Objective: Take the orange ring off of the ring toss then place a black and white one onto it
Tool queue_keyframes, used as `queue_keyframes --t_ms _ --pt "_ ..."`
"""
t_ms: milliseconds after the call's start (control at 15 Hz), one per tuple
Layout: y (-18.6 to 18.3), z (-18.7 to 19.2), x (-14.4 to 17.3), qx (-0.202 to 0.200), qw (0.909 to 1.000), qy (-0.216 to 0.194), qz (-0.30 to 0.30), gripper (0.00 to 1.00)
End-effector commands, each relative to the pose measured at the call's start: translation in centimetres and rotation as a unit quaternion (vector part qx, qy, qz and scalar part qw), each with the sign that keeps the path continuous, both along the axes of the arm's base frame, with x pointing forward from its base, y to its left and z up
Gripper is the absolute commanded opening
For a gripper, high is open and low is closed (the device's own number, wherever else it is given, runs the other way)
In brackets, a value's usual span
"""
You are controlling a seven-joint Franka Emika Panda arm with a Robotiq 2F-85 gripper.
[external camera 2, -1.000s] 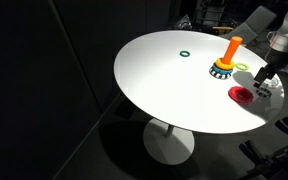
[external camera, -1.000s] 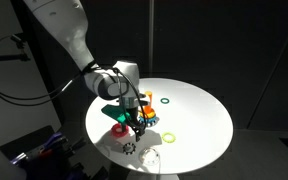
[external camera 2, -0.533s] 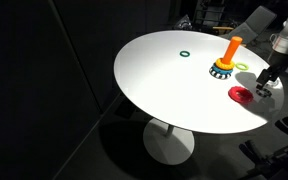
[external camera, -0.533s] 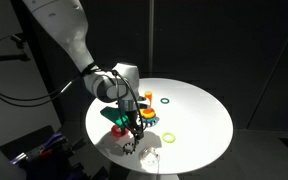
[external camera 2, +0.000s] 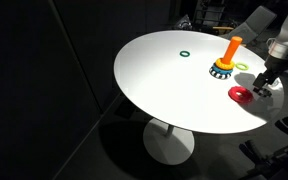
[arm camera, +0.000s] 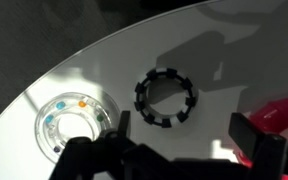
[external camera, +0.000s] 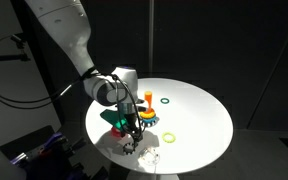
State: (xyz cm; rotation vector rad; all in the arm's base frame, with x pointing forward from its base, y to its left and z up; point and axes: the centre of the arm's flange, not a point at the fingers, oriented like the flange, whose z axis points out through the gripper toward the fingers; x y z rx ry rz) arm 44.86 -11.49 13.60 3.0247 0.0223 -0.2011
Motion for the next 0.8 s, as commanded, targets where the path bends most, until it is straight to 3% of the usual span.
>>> queue_keyframes --t_ms 0,733 --pt "0.6 -0.7 0.6 -0.015 0.9999 -0.005 -0.002 1.00" --pt "2.6 -1.1 1.7 -0.018 0.9998 -0.004 0.007 1.00"
